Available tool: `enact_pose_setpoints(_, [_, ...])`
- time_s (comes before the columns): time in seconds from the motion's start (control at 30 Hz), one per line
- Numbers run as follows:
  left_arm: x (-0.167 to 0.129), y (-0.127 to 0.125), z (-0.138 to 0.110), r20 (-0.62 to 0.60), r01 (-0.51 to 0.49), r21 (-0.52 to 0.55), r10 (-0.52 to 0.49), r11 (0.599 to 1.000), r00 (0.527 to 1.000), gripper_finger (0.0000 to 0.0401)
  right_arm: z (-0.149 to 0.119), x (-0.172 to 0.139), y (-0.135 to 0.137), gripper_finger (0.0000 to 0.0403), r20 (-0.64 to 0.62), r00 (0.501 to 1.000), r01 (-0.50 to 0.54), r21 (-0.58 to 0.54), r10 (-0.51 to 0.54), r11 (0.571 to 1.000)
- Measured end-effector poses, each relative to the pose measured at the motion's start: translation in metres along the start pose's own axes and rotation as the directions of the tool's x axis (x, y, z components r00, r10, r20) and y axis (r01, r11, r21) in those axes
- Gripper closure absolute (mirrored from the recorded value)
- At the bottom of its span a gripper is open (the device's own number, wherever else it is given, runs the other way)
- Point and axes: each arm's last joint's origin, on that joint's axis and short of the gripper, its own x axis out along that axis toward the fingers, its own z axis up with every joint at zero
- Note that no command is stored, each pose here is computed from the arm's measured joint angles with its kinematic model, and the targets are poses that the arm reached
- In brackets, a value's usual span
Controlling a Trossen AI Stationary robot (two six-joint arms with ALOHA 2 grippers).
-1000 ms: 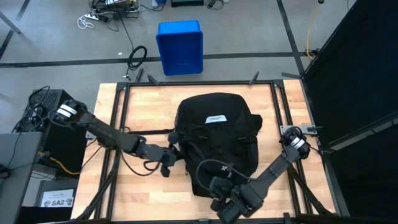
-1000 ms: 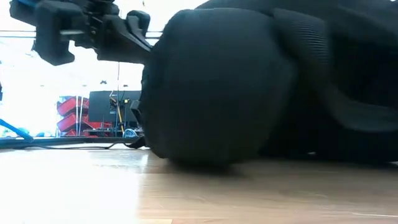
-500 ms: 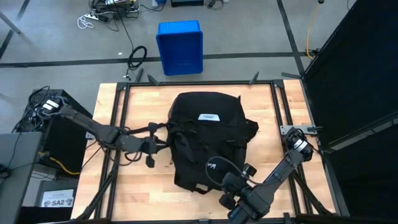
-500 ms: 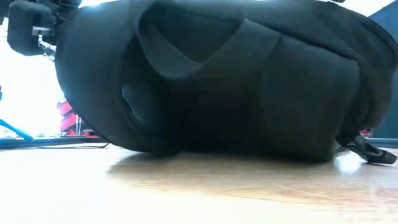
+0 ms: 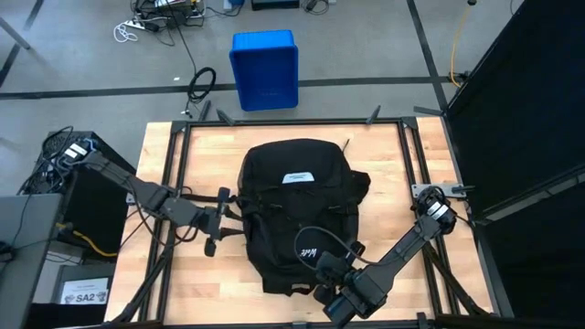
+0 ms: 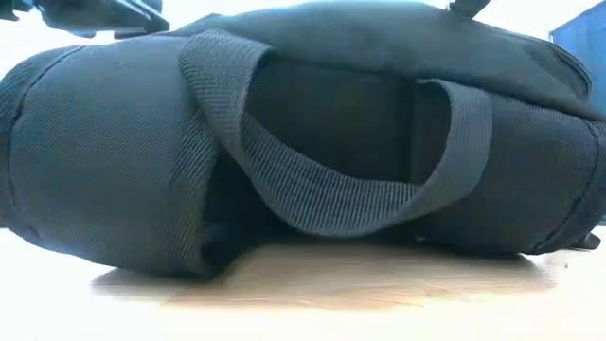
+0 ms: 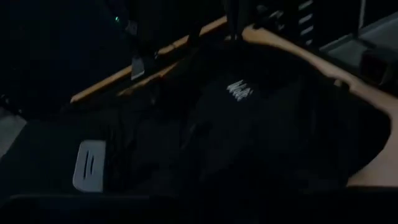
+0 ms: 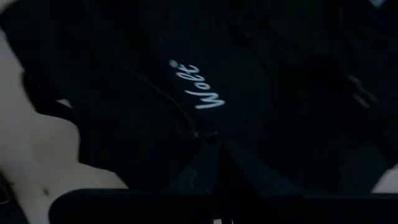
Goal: Unpack backpack
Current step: Open the black backpack
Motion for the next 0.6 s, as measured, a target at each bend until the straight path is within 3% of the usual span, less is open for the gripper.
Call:
enact_pose_setpoints(0.2, [0.011,-0.012,0.008,0.075,0.068,-0.009,-0.067,0.998,0.995,0.0223,0.005,0.003,-0.001,0.0403,0.002,1.0,0.006,-0.011,-0.006,1.0])
enact_pose_setpoints(0.4, [0.053,-0.034,0.001,-0.039,0.107,0.039,-0.106,0.993,0.994,0.0218,0.012,0.009,-0.003,0.0403,0.002,1.0,0.008,-0.003,-0.008,1.0])
enact_pose_setpoints(0.6, [0.098,-0.051,0.015,-0.199,0.155,0.092,-0.134,0.984,0.971,0.0218,0.014,0.01,-0.002,0.0403,0.005,1.0,0.0,-0.014,0.0,1.0])
